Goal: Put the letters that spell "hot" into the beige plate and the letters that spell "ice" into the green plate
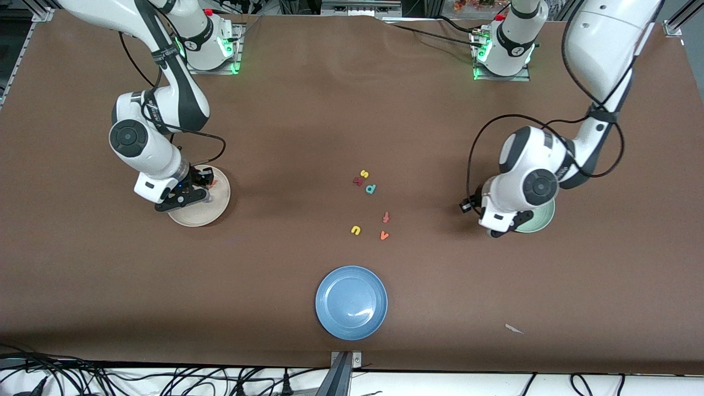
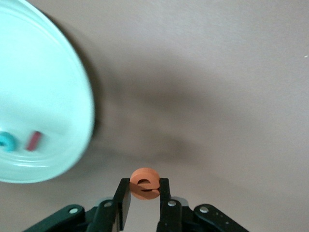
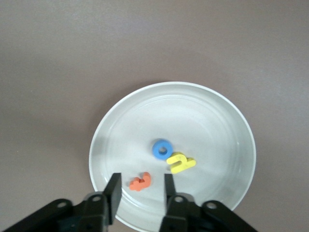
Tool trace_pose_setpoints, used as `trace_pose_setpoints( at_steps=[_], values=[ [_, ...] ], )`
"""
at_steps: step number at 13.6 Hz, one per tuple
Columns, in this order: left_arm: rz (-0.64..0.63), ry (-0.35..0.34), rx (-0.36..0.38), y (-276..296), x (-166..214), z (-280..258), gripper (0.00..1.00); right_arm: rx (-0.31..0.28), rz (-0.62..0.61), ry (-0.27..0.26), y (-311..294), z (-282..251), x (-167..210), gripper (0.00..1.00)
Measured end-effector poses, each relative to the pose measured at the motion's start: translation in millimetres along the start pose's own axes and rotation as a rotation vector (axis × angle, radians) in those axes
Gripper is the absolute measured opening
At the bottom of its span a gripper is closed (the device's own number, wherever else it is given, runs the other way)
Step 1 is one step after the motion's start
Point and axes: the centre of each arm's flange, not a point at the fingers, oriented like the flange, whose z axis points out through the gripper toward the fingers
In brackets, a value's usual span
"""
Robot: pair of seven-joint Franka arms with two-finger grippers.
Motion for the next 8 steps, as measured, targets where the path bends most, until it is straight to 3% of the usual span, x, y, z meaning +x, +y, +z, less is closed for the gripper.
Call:
trace_pose_setpoints(
  at_steps=[5, 8],
  values=[
    [0.084, -0.055, -0.003, -77, 46, -13, 0.29, -0.004, 0.003, 0.030, 0, -16, 2, 0.98],
    [0.123, -0.065, -0.022, -114, 66, -14, 0.29, -0.008, 0.119, 0.064, 4, -64, 6, 1.00]
  ],
)
